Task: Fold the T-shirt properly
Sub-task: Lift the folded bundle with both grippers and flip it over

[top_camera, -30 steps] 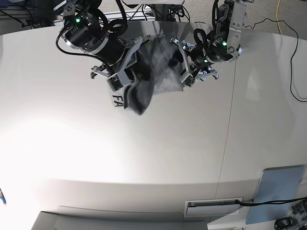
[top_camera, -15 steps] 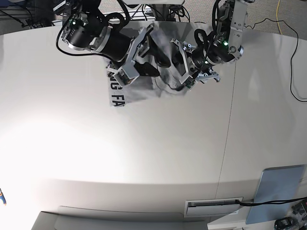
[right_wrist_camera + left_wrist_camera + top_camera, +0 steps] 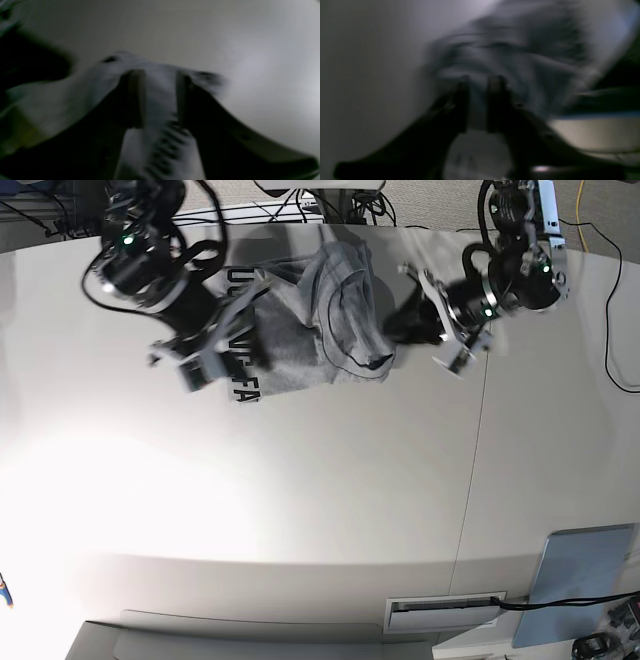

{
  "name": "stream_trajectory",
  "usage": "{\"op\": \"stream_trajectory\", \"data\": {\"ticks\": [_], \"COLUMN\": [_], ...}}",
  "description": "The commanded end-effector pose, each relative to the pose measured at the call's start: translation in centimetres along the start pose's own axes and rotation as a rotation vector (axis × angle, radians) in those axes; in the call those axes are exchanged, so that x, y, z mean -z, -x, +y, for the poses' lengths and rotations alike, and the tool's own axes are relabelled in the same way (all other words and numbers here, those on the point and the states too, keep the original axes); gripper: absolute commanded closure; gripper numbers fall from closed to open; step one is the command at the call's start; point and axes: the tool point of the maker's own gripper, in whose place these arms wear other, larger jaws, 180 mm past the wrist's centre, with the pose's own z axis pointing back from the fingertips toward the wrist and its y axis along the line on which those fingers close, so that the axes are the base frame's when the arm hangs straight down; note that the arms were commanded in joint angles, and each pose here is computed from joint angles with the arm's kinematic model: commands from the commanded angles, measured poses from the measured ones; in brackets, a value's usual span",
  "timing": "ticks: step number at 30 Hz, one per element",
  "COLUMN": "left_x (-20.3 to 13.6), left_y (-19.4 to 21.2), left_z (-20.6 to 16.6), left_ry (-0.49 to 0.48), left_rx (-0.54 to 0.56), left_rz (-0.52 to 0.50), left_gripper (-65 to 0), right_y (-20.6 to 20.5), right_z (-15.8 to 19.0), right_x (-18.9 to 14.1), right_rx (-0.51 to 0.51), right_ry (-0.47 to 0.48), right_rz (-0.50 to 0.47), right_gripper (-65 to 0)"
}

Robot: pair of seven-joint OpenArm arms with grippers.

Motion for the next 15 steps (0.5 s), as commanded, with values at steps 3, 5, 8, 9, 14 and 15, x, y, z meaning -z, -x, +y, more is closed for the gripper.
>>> {"op": "stream_trajectory", "data": {"ticks": [3, 5, 8, 9, 14, 15], "left_x": [0.1, 0.7, 1.6, 1.9, 3.1, 3.4], "left_y": [-0.4, 0.6, 2.2, 2.9, 5.4, 5.4], "left_z": [-2.6, -4.0, -6.3, -6.9, -7.3, -7.2], "left_ry": [0.107, 0.152, 0.224, 0.235, 0.198, 0.191], "left_rx": [0.014, 0.026, 0.037, 0.048, 0.139, 0.143], "left_rz": [-0.018, 0.020, 0.089, 0.120, 0.239, 0.236], "left_gripper": [-2.7, -2.7, -2.7, -2.7, -2.7, -2.7], "right_y": [-0.9, -0.1, 0.7, 0.6, 0.1, 0.2], "right_z": [-2.5, -3.4, -4.7, -5.0, -6.3, -6.3], "right_x": [-0.4, 0.3, 1.8, 2.4, 5.0, 5.6], "right_rx": [-0.026, -0.025, -0.003, 0.002, -0.003, -0.003], "right_ry": [0.058, 0.063, 0.063, 0.062, 0.056, 0.050], "right_rz": [-0.043, -0.012, 0.019, 0.020, 0.038, 0.051], "right_gripper": [-8.7, -3.7, -1.3, -1.3, -1.2, -1.2]}}
